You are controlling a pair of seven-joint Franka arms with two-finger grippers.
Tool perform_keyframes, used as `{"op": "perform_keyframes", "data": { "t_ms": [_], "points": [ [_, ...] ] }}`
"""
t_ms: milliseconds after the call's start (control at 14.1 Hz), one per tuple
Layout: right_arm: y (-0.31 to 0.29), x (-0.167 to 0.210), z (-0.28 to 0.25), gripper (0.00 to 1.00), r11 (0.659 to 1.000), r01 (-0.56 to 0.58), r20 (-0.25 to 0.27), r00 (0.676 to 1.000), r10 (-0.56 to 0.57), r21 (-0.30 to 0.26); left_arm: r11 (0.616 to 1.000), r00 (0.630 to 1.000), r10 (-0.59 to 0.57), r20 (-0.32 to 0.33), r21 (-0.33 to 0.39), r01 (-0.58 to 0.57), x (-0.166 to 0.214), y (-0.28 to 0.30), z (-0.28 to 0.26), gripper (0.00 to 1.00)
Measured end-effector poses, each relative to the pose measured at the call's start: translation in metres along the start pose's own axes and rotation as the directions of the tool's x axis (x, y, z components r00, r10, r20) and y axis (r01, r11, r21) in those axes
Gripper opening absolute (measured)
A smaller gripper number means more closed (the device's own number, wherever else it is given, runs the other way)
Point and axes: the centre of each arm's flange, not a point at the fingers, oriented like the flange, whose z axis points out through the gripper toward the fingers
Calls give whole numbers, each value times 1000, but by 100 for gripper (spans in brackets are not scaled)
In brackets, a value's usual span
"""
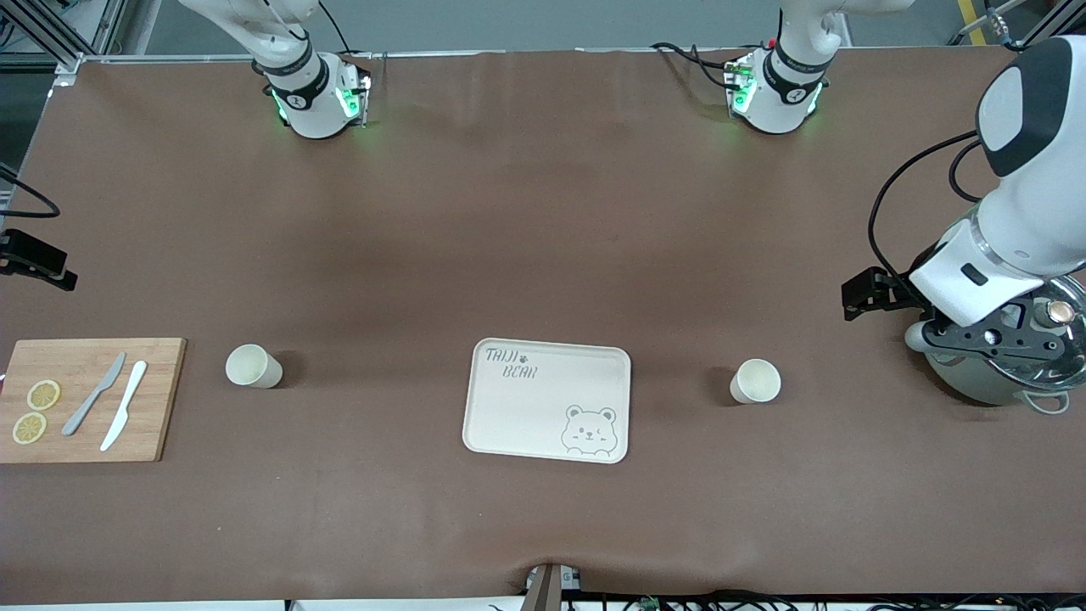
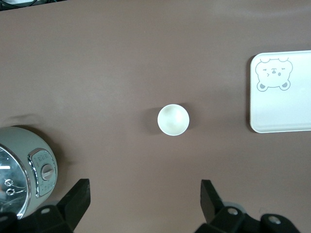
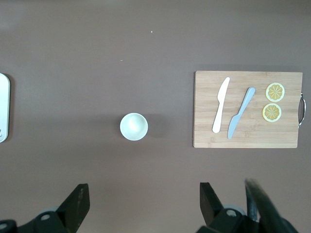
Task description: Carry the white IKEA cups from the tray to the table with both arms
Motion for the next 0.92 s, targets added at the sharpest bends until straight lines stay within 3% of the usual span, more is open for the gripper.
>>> {"op": "perform_keyframes", "data": {
  "t_ms": [355, 567, 922],
  "points": [
    [-2, 0, 2, 100, 1000, 3, 4, 1000, -3, 1, 1000, 1000, -17, 6, 3, 17, 1, 12, 5, 100],
    [-5, 1, 1, 100, 1000, 7, 3, 1000, -7, 3, 998, 1000, 21, -1, 55, -21, 1, 31, 4, 100],
    [-9, 1, 0, 100, 1000, 12, -1, 1000, -12, 4, 997, 999, 49, -3, 59, -49, -2, 57, 4, 100]
  ]
}}
